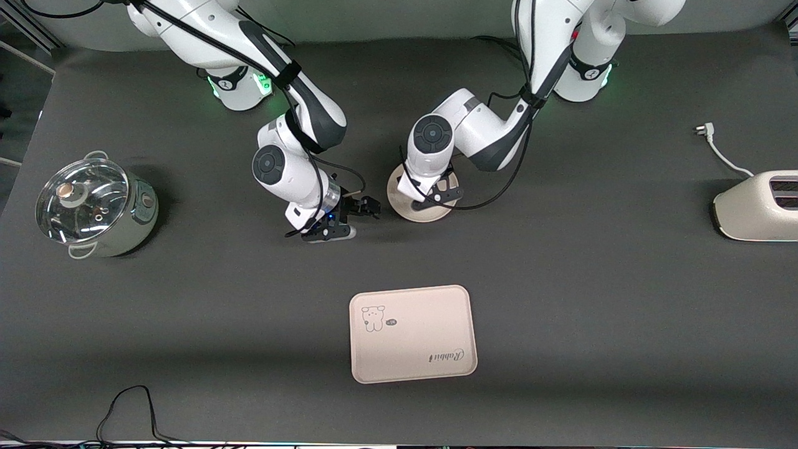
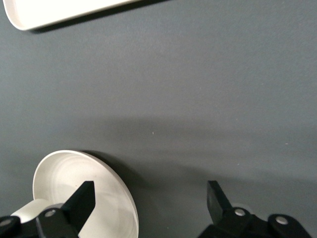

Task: Place bun in plate and plate on tray
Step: 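Carry the bun with the left gripper over the plate and lower it, then open the left gripper to release the bun onto the plate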

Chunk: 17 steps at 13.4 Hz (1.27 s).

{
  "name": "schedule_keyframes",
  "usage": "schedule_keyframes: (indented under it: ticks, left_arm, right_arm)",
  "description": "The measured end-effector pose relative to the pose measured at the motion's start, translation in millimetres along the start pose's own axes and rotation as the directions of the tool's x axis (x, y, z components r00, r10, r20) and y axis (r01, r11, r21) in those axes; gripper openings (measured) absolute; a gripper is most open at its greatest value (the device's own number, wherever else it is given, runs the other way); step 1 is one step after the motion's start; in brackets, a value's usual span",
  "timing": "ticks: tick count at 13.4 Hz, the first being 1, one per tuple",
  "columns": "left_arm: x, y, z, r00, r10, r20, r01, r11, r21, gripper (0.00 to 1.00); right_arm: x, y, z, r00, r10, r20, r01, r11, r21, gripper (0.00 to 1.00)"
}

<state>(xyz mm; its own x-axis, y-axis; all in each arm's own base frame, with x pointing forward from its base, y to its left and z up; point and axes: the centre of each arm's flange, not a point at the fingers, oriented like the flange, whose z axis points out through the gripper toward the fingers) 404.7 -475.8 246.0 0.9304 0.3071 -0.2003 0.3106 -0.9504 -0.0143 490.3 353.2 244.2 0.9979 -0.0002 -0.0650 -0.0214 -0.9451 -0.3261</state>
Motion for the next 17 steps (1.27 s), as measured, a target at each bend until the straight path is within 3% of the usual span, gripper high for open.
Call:
schedule_keyframes:
  ticks: [2, 3, 7, 10, 13, 17]
  left_arm:
    - [-5.1, 2.1, 1.1, 1.000, 0.000, 0.000, 0.000, 1.000, 0.002, 0.92]
    - [-5.9, 2.4, 1.2, 1.000, -0.002, 0.000, 0.002, 1.000, 0.002, 0.98]
    - [1.4, -1.9, -3.6, 1.000, -0.016, -0.001, 0.016, 1.000, 0.010, 0.98]
    - [35.2, -23.7, -43.3, 0.999, -0.048, 0.002, 0.048, 0.999, 0.021, 0.98]
    - [94.7, -75.2, -104.2, 1.000, -0.025, 0.017, 0.025, 0.999, 0.027, 0.98]
    - [203.3, -192.3, -187.6, 0.999, 0.025, 0.024, -0.025, 1.000, 0.004, 0.98]
  right_arm:
    - [-4.5, -5.6, 3.1, 1.000, -0.012, 0.005, 0.012, 1.000, -0.001, 1.00]
    - [-4.8, -7.1, 3.0, 1.000, -0.014, 0.003, 0.014, 1.000, 0.001, 1.00]
    - [-2.1, -7.5, 1.3, 1.000, -0.014, -0.022, 0.014, 1.000, 0.008, 1.00]
    - [-0.3, -7.5, 0.8, 0.999, -0.013, -0.038, 0.013, 1.000, 0.012, 1.00]
    - [2.8, -6.5, 1.6, 0.998, -0.009, -0.064, 0.011, 1.000, 0.019, 1.00]
    - [3.6, -5.0, 8.5, 0.997, -0.007, -0.073, 0.008, 1.000, 0.021, 1.00]
